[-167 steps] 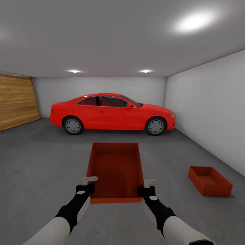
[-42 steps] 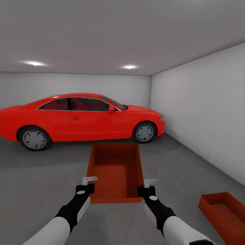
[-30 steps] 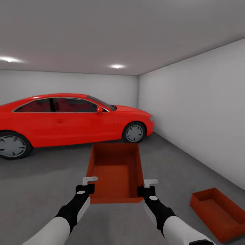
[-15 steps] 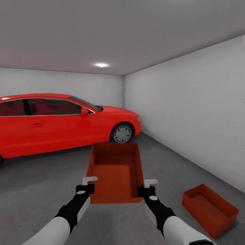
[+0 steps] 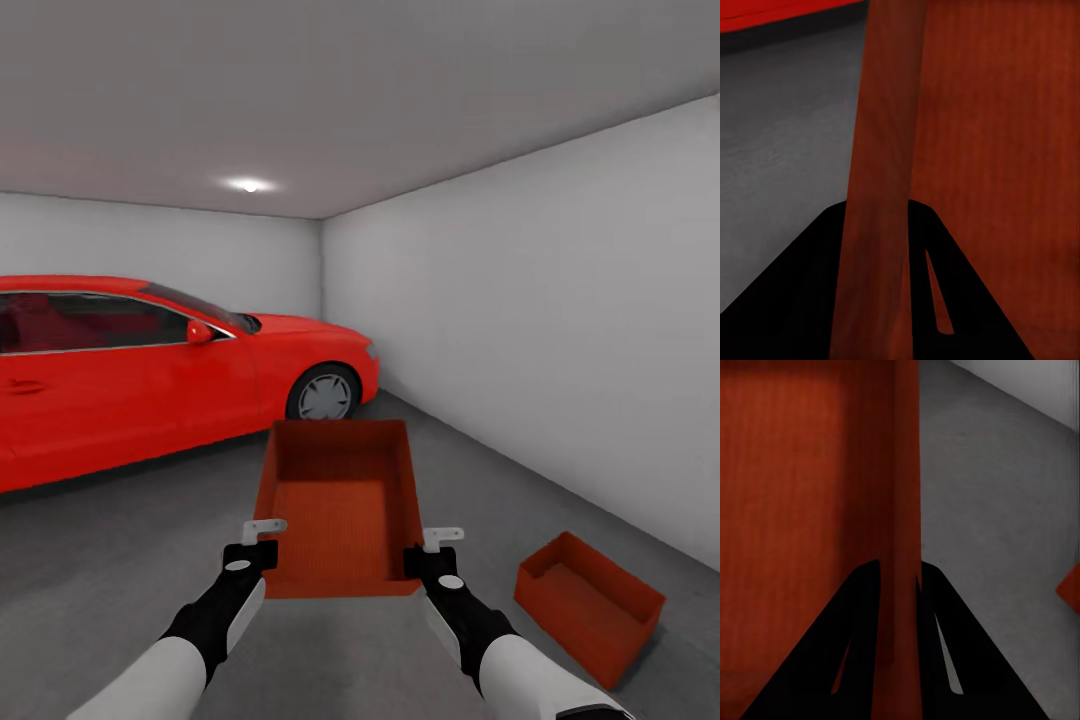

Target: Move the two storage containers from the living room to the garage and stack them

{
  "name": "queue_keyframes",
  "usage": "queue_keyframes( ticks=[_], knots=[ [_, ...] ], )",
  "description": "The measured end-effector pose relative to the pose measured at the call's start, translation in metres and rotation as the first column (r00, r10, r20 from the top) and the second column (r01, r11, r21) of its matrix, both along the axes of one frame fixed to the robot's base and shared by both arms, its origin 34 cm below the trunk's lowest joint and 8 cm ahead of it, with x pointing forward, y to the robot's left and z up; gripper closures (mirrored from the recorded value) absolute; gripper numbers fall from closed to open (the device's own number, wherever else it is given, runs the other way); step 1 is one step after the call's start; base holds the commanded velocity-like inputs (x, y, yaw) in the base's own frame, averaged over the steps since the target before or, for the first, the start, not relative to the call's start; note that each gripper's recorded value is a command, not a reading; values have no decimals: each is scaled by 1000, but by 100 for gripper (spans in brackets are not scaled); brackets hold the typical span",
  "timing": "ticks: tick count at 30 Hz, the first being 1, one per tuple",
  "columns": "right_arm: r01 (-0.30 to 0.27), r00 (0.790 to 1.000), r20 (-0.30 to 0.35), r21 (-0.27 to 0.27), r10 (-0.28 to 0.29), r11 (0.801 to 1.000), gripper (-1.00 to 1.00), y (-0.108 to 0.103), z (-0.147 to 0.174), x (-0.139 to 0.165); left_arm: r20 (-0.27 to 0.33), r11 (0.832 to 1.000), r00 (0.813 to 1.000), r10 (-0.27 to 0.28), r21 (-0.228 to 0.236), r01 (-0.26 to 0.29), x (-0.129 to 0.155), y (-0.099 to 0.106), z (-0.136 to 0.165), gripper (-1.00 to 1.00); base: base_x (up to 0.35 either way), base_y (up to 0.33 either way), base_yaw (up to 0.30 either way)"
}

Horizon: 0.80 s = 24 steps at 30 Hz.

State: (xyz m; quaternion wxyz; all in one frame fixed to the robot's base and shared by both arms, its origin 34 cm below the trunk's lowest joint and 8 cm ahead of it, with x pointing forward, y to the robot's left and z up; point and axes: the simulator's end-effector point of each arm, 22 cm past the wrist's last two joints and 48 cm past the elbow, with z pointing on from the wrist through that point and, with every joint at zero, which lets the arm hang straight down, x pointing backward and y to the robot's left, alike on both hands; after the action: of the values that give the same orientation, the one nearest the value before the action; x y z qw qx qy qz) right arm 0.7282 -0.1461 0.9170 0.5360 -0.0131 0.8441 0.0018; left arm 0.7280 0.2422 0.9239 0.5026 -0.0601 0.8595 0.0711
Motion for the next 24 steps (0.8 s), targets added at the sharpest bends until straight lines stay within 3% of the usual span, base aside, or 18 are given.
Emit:
queue_keyframes(
  ticks=[24],
  knots=[
    [0,1000,-1,-1,0,1000,100,0,0,0,-1,1000,1000,0,-1,0,0,0,-1,100,297,225,-287]
  ],
)
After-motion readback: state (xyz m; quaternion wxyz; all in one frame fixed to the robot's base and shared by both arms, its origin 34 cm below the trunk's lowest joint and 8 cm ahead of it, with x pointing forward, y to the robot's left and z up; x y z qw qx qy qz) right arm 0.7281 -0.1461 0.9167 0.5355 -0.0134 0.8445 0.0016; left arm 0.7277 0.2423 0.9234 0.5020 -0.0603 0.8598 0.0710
